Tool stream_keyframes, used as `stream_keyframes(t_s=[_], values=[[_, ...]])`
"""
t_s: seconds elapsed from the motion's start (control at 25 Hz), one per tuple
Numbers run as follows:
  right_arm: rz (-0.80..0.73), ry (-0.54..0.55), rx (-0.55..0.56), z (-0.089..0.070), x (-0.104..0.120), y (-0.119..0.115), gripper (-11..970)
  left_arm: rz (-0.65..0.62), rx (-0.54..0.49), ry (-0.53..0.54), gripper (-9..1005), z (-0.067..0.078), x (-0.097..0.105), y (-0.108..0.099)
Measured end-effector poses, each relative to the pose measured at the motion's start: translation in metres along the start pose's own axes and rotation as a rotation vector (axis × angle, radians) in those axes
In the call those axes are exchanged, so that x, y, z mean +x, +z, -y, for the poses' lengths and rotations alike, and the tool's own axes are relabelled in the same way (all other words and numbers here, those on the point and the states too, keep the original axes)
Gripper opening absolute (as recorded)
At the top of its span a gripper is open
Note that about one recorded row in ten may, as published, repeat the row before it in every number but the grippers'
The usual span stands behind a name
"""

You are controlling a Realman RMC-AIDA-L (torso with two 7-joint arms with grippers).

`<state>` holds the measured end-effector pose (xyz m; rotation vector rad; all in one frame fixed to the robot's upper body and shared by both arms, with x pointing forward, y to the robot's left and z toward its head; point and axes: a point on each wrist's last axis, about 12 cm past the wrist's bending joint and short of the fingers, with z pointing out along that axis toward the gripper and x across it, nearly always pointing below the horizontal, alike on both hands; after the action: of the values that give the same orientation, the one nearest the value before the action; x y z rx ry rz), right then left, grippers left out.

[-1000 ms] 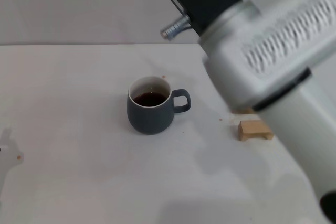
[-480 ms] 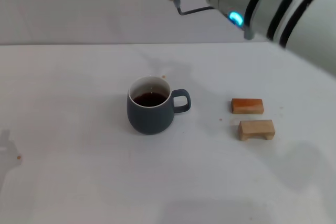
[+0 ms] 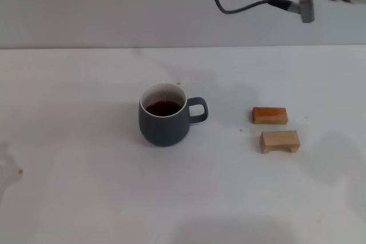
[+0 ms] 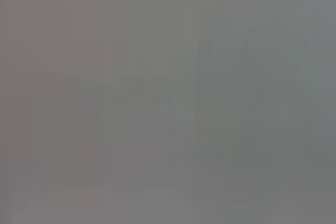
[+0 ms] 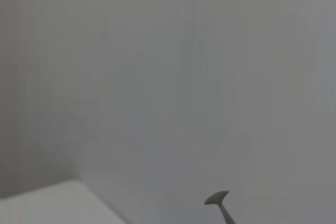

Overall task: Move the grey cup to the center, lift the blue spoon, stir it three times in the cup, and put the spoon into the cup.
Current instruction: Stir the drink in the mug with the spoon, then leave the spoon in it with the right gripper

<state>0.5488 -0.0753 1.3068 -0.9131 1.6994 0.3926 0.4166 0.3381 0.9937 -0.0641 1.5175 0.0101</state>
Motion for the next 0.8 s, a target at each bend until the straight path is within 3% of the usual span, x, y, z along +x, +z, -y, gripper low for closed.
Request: stream_keyframes(t_s=[0.8], values=[[-0.27, 0.094, -0.013, -0.002, 0.024, -0.027, 159, 0.013, -0.016, 0.011, -2, -0.004, -0.001, -0.006]])
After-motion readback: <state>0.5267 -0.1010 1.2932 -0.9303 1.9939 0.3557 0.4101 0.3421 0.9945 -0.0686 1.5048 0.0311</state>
